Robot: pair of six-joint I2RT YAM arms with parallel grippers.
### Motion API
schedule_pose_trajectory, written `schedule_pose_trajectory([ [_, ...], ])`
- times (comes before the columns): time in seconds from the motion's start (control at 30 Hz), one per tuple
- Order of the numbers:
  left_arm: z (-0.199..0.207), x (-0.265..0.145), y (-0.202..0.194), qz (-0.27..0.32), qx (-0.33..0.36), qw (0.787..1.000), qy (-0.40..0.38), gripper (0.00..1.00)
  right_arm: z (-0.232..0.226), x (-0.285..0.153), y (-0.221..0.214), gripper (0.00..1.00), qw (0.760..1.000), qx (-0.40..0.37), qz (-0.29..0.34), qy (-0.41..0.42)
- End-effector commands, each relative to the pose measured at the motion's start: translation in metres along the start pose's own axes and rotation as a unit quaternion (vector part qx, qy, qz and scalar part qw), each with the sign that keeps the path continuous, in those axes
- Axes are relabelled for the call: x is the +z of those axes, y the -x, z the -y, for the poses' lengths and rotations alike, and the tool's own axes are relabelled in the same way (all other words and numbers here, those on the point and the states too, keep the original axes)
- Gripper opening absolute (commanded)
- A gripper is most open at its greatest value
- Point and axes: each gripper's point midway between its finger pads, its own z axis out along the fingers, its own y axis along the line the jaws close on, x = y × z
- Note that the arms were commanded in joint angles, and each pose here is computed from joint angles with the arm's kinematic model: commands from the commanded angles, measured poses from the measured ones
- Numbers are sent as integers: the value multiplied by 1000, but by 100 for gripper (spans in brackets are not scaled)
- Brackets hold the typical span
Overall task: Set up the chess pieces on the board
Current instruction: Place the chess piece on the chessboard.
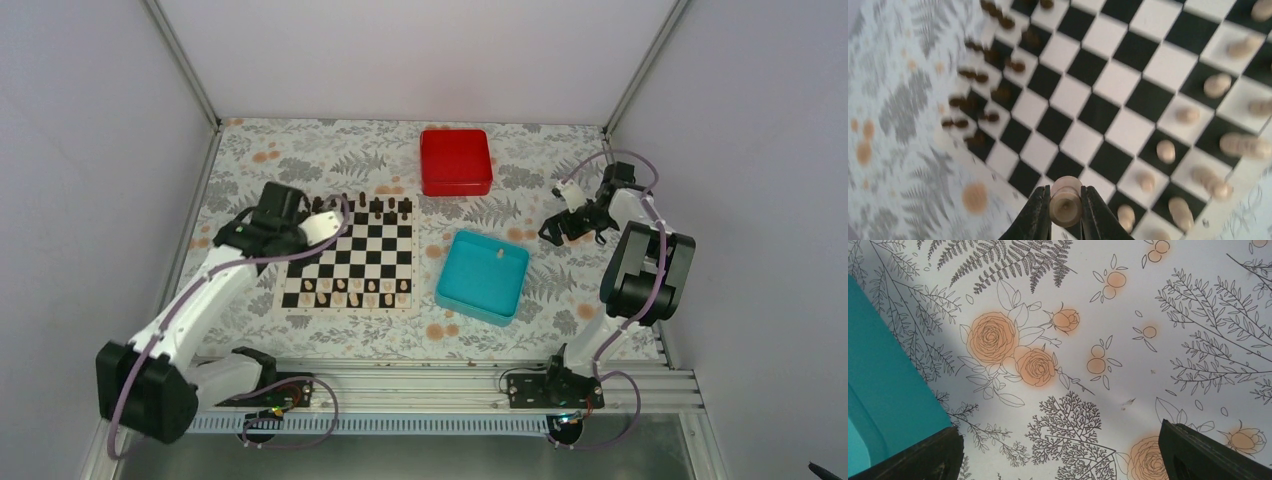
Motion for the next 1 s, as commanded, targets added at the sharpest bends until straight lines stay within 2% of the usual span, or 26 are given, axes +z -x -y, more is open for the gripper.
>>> schedule_pose_trajectory([
  [0.0, 13, -6, -51, -30, -27, 999, 3, 10, 7, -3, 8, 100, 1000, 8, 6, -1],
  [0.13, 30, 5, -92, -58, -54, 997, 1, 10, 8, -4, 12, 100, 1000, 8, 6, -1],
  [0.3, 49, 17, -122, -69, -81, 994, -14, 10, 6, -2, 5, 100, 1000, 7, -1, -2],
  [0.43, 47, 16, -129, -70, -95, 993, -13, 10, 5, 2, 1, 100, 1000, 7, -5, 0],
  [0.97, 66, 26, -149, -83, -122, 985, -92, 13, 7, 8, -4, 100, 1000, 11, -11, -1],
])
